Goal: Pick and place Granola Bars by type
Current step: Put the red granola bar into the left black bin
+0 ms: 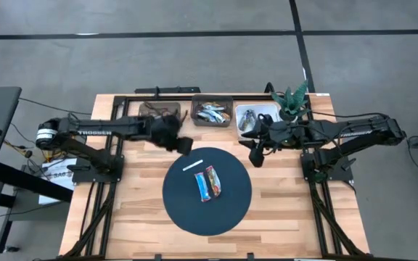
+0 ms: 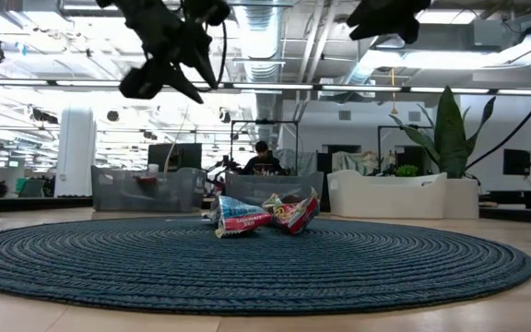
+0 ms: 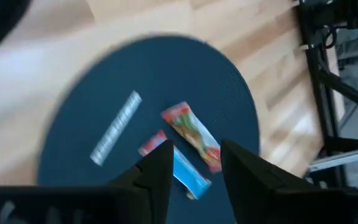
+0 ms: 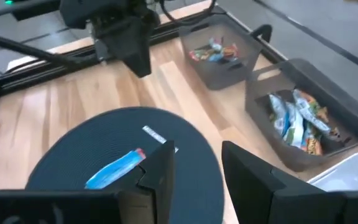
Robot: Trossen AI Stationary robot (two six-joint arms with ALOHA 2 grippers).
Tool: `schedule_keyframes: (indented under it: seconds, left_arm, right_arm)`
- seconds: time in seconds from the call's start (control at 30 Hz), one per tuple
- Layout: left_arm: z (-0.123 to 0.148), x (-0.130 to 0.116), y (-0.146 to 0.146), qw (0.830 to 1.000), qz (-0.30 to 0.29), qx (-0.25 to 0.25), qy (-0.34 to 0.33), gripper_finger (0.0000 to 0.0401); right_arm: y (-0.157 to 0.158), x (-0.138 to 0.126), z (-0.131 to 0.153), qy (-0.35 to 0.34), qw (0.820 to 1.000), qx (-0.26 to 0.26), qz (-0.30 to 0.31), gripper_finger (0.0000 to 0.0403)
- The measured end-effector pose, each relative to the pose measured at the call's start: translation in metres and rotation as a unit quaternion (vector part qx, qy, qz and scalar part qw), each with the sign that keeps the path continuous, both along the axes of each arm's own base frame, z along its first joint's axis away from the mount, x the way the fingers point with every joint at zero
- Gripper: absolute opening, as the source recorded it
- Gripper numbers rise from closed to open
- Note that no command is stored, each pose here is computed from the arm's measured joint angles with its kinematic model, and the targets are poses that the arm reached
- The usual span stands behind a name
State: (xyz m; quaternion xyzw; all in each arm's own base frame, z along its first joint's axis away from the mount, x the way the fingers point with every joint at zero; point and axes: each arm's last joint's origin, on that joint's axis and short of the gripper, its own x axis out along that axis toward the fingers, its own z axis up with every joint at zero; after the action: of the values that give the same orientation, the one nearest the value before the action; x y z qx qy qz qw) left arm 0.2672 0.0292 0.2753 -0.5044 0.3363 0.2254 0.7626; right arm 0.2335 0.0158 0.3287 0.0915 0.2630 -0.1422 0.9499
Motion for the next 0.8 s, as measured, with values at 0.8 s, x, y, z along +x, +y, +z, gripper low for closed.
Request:
schedule_keyframes:
  seconds: [0.8]
  left_arm:
    - [-0.081, 0.053, -0.124, 0.99, 0.088, -0.101, 0.036, 0.0167]
  right_arm:
    - [0.023, -0.009, -0.007, 0.072, 0.975, 0.067, 0.198, 0.0124]
